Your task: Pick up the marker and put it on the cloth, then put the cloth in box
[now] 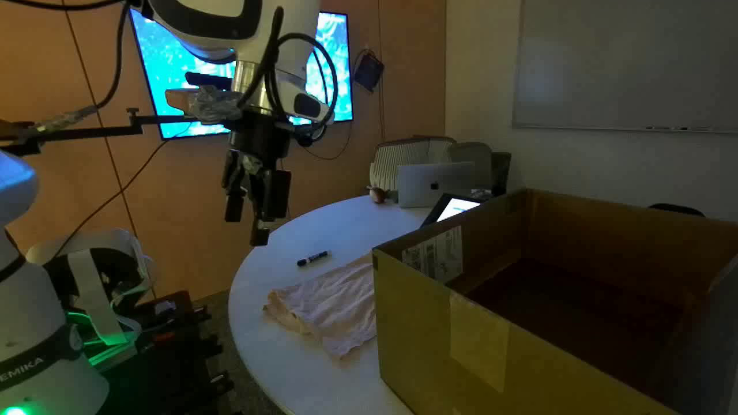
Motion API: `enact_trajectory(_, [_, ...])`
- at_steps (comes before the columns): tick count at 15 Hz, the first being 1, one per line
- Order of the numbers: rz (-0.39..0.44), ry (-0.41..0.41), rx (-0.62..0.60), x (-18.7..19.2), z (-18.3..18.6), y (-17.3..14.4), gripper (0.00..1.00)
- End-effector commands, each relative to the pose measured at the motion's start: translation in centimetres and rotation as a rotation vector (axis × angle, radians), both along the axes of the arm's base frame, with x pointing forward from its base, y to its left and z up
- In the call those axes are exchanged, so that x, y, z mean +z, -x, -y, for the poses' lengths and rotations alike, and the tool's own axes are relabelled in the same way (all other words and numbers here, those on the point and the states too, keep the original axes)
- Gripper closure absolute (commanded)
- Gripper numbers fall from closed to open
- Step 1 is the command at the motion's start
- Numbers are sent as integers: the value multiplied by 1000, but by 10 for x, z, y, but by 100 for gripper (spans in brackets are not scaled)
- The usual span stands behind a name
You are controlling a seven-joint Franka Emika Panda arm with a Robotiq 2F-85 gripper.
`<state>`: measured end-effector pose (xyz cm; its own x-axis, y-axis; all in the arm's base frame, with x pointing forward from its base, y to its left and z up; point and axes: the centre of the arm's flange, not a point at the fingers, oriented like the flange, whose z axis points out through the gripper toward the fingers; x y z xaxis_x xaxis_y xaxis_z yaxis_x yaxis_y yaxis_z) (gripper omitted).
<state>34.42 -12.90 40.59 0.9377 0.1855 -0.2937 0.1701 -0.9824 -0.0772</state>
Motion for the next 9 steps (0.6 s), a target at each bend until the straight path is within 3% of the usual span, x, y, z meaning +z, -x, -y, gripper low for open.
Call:
enact_trajectory(1, [3, 1, 0, 1, 0, -1, 0])
enact_trajectory(9, [3, 12, 18, 1, -3, -10, 0])
